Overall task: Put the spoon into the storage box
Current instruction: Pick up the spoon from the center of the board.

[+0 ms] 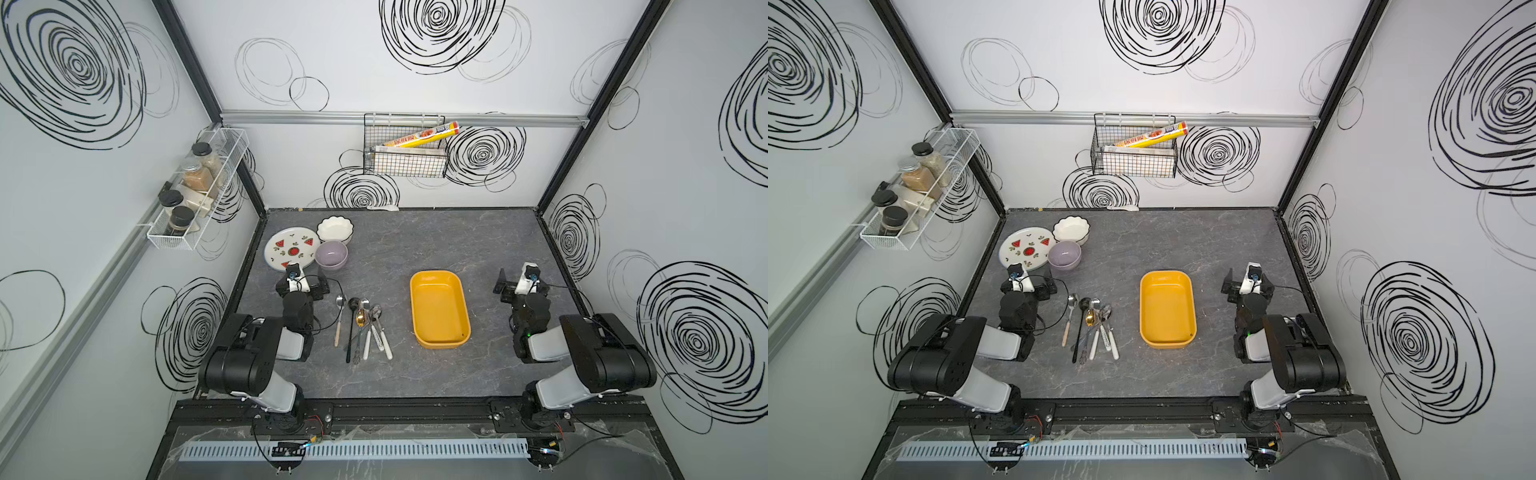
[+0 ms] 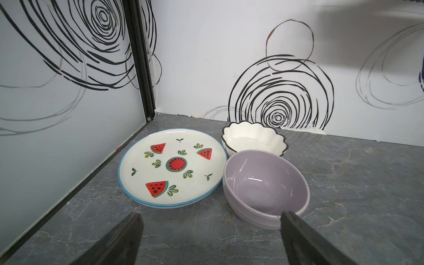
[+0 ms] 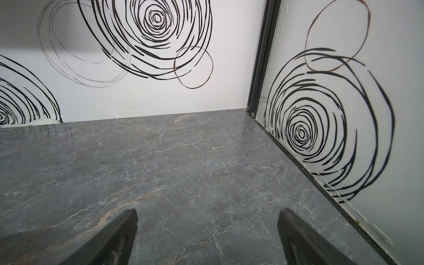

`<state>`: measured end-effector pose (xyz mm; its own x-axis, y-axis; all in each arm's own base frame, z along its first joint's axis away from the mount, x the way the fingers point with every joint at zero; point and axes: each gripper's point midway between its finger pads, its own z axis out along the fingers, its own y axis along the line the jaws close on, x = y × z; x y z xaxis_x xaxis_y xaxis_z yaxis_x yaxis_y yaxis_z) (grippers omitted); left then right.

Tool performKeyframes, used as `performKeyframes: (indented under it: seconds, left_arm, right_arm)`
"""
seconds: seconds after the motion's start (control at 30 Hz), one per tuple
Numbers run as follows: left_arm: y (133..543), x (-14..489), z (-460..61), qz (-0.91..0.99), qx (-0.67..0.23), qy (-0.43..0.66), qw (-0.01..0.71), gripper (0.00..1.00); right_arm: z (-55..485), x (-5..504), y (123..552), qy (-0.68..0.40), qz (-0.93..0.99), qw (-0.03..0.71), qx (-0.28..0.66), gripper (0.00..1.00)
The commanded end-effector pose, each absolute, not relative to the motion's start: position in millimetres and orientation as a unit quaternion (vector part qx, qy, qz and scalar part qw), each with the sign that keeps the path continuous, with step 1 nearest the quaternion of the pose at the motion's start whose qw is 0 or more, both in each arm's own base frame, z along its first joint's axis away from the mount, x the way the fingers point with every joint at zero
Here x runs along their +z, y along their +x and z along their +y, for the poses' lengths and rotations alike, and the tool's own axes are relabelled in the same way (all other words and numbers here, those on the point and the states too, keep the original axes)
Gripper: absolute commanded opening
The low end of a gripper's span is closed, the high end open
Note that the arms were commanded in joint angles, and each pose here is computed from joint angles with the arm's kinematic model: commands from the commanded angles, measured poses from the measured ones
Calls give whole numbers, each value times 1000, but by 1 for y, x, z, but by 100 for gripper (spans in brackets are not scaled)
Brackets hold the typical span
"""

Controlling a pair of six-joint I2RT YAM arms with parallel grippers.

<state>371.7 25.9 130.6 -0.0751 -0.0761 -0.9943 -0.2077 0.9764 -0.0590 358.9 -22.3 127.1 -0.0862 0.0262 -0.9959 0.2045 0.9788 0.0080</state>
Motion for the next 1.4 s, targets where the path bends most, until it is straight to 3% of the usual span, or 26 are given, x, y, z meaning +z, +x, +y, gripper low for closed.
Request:
performKeyframes:
  seconds: [0.0, 0.73, 0.97, 1.1, 1.27, 1.37]
  left_arm:
    - [374, 138, 28, 722, 49, -95, 684, 99]
    - [372, 140, 28, 719, 54, -98, 686, 99]
    - [362, 190, 18, 691, 133, -126, 699, 99]
    - [349, 197, 33, 689, 57, -252, 677, 99]
    - [347, 190, 19, 701, -90, -272, 653, 99]
    - [346, 189, -10, 716, -170, -240, 633, 99]
  right_arm:
    - [-22, 132, 358, 74, 727, 679, -67, 100]
    - [-22, 131, 360, 75, 728, 678, -66, 100]
    - [-34, 141, 359, 110, 724, 674, -95, 100]
    - [-30, 178, 357, 122, 715, 683, -84, 100]
    - [-37, 227, 333, 249, 657, 711, 36, 100]
    - [-1, 254, 321, 180, 644, 731, 137, 100]
